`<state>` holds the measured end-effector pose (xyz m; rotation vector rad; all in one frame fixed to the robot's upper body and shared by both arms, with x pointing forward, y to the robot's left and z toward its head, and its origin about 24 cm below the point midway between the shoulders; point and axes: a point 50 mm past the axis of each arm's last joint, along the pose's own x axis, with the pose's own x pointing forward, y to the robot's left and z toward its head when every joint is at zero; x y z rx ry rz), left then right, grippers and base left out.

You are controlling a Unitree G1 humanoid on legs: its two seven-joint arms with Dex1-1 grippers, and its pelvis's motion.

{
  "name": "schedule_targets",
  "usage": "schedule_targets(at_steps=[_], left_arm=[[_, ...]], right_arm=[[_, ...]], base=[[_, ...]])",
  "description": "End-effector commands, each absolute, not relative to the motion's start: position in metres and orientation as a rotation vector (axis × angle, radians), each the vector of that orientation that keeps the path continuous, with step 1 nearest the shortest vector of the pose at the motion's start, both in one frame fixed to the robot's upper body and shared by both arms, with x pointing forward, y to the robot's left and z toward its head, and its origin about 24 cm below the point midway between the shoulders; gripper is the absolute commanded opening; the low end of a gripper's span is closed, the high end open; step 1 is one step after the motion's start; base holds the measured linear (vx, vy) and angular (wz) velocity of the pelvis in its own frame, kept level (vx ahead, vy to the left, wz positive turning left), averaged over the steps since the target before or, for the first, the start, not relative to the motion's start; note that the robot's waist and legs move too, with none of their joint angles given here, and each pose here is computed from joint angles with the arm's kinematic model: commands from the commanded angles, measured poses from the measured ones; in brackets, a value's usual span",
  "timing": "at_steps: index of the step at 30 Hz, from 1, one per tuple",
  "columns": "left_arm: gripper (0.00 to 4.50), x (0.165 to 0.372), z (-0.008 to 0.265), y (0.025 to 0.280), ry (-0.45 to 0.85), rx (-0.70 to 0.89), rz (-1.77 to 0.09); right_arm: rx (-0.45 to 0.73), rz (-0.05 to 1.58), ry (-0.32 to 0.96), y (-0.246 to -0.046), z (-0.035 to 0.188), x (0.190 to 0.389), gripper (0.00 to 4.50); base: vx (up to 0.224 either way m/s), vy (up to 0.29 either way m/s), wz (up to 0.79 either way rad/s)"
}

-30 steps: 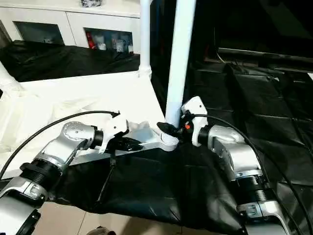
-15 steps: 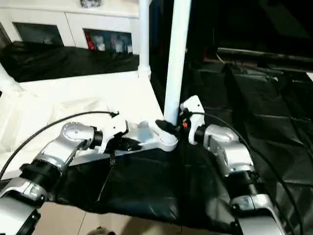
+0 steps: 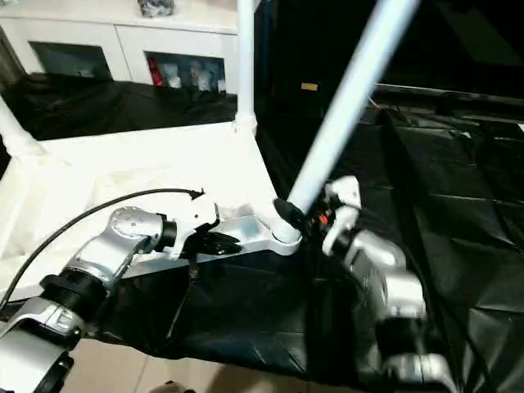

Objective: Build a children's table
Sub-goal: Insert table leg to table base

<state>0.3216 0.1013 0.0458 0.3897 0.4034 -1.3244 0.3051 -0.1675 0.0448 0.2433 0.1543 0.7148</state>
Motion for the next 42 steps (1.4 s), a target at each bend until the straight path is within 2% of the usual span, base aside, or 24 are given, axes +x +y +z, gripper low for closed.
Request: schedule_targets(at_steps=[1,7,10,21,23,32,42], left_arm=[[0.0,0.325,0.053,0.095,0.351,0.384,-1.327],[0.0,0.326,0.053,0.095,0.344,0.387,-1.321],[0.0,0.327,0.053,0.095,0.341,0.391,-1.316],[0.0,0.325,0.051,0.097,0.337,0.391,-1.307],[0.0,0.324,0.05,0.098,0.339,0.393,-1.309],[0.0,0.322,0.051,0.097,0.339,0.395,-1.35],[0.0,0.308,0.053,0.102,0.407,0.426,-1.57]], right_arm=[[0.236,0.64,0.261,-0.178,0.021,0.294,1.9],[0.141,0.643,0.256,-0.174,0.022,0.291,1.9],[0.039,0.674,0.269,-0.169,0.026,0.293,1.9],[-0.039,0.815,0.311,-0.161,0.032,0.292,1.9],[-0.083,0.875,0.34,-0.16,0.031,0.29,1.9],[-0.111,0.968,0.37,-0.159,0.03,0.289,1.9],[-0.113,1.163,0.407,-0.156,0.026,0.282,1.9]], base=[[0.0,0.0,0.0],[0.0,0.0,0.0],[0.0,0.0,0.0],[0.0,0.0,0.0],[0.0,0.0,0.0],[0.0,0.0,0.0],[0.0,0.0,0.0]])
